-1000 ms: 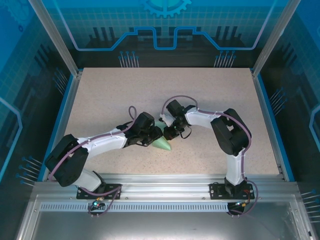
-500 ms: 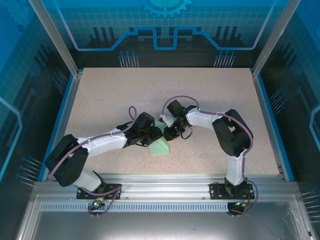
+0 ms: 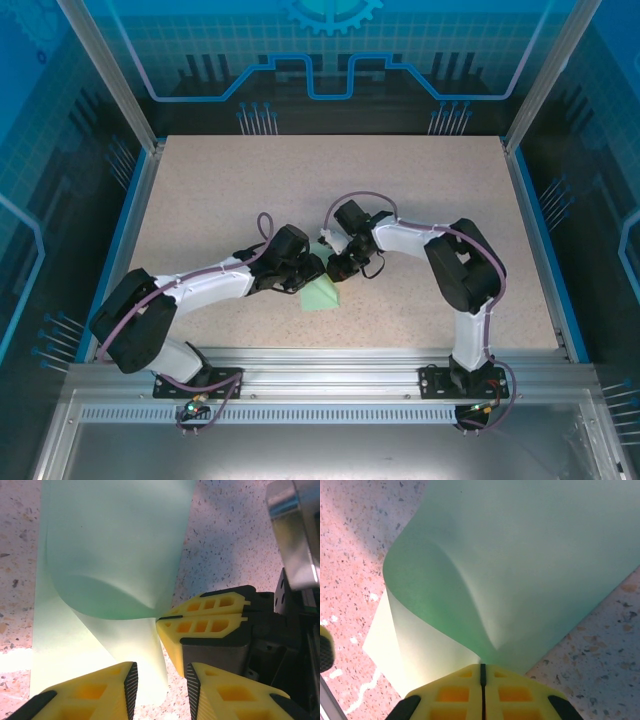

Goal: Fold a paper plane with a square sheet of paper (pick it up from the middle)
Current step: Fold the triangle a second time at the center of the table.

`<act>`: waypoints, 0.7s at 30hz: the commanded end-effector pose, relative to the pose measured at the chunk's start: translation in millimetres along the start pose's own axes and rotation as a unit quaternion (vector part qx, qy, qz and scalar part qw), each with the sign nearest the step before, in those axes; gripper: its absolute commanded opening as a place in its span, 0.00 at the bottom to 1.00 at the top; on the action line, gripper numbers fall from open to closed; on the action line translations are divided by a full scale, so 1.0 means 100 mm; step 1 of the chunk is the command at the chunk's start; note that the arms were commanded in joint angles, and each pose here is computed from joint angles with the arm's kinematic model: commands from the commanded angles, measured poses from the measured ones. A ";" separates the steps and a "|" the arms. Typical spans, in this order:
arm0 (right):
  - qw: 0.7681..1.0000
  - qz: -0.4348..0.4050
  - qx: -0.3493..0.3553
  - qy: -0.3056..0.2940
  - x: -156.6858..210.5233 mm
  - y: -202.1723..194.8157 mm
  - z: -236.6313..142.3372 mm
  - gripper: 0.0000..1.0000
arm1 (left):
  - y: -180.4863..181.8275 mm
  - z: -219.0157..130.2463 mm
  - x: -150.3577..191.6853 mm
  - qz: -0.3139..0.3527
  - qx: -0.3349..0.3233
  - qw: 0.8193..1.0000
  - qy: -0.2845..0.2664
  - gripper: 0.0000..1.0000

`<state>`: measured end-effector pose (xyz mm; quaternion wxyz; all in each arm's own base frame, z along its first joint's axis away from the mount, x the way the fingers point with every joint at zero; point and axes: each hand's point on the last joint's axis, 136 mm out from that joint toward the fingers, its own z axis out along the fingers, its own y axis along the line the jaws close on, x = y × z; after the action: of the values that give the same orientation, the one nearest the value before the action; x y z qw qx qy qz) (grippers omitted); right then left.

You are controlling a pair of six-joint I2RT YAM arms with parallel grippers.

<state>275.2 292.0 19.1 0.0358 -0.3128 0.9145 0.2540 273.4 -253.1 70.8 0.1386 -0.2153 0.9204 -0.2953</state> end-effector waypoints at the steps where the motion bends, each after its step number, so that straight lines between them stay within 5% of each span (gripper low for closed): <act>1: 1.000 0.014 0.005 0.012 0.03 -0.09 0.05 0.06 | 0.00 0.00 0.05 0.006 -0.007 1.000 0.009 0.36; 21: 1.000 0.018 0.012 0.021 0.08 -0.14 0.09 0.07 | -0.05 0.28 -0.02 -0.050 0.012 0.999 0.004 0.16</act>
<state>275.0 291.4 13.2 0.0290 -0.3109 0.9159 0.2520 281.1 -259.4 49.8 0.1225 -0.2492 0.9152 -0.2921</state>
